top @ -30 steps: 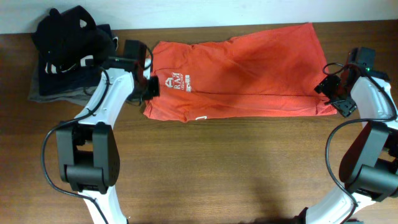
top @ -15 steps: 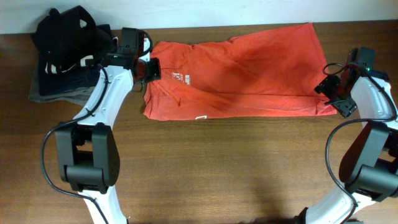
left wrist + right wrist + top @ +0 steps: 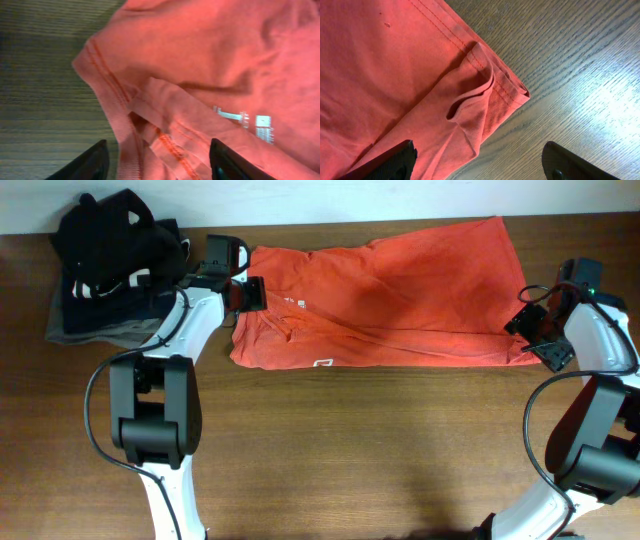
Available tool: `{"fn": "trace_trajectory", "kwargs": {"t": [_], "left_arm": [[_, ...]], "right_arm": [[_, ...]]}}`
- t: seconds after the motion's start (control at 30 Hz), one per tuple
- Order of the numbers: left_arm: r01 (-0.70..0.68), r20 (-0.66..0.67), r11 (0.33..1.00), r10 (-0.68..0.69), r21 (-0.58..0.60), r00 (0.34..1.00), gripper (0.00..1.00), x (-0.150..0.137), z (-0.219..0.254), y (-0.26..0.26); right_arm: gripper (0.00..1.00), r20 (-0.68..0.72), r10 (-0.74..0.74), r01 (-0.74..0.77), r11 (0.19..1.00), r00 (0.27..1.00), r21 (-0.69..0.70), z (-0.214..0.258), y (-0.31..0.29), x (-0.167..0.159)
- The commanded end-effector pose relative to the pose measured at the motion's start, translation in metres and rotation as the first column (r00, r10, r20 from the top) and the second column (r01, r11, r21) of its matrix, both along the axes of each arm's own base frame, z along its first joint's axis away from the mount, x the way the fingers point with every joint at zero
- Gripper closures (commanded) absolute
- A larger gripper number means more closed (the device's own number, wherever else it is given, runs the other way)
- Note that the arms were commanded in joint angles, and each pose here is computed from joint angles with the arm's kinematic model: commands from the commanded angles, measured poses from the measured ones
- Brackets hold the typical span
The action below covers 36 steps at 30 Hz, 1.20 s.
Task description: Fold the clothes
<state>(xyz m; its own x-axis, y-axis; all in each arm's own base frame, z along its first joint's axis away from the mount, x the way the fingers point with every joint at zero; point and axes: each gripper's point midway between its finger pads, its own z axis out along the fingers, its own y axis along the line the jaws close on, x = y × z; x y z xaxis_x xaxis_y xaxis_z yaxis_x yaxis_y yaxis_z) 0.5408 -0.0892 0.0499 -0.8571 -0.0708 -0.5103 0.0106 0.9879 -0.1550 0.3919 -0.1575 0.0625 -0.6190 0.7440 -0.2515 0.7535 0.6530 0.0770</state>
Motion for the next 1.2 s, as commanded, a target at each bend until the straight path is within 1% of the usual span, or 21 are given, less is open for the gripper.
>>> {"fn": "trace_trajectory", "kwargs": {"t": [0.0,0.17,0.23,0.33,0.47,0.57,0.67,0.77,0.87,1.03,1.17], "left_arm": [[-0.041,0.035,0.997,0.039,0.065,0.999,0.34,0.008,0.008,0.014],[-0.041,0.043,0.997,0.038,0.065,0.998,0.33,0.010,0.029,0.012],[-0.042,0.070,0.997,0.038,0.061,0.997,0.32,0.014,0.052,0.012],[-0.038,0.112,0.998,0.032,0.053,0.993,0.25,0.018,0.081,0.008],[-0.040,0.137,0.998,0.033,0.048,0.990,0.08,0.020,0.094,0.007],[-0.039,0.130,0.998,0.033,0.049,0.991,0.04,0.018,0.093,0.008],[-0.039,0.131,0.998,0.033,0.049,0.991,0.02,0.019,0.093,0.008],[-0.039,0.121,0.998,0.032,0.051,0.992,0.01,0.017,0.091,0.008],[-0.038,0.107,0.998,0.032,0.054,0.994,0.01,0.014,0.089,0.008],[-0.038,0.104,0.998,0.033,0.054,0.994,0.01,0.013,0.089,0.009],[-0.038,0.096,0.998,0.032,0.056,0.995,0.01,0.012,0.088,0.009]], "right_arm": [[0.15,0.017,-0.001,0.001,1.000,1.000,-0.008,0.006,-0.002,0.005],[0.15,0.046,0.011,-0.012,1.000,0.999,0.028,0.020,0.006,0.007],[0.15,0.070,0.023,-0.028,0.997,0.997,0.071,0.037,0.015,0.008],[0.14,0.090,0.037,-0.048,0.991,0.995,0.126,0.058,0.027,0.006],[0.12,0.096,0.058,-0.080,0.965,0.994,0.248,0.063,0.051,0.002],[0.11,0.060,0.037,-0.052,0.957,0.998,0.284,0.051,0.060,-0.005],[0.11,0.006,-0.024,0.021,0.955,1.000,0.296,0.037,0.062,-0.015],[0.12,-0.047,-0.129,0.137,0.949,0.990,0.284,0.024,0.057,-0.025],[0.15,-0.031,-0.145,0.148,0.950,0.989,0.274,0.018,0.054,-0.022],[0.15,0.005,-0.150,0.143,0.953,0.989,0.269,0.014,0.051,-0.015],[0.16,-0.013,-0.174,0.172,0.951,0.985,0.257,0.011,0.049,-0.018]]}}
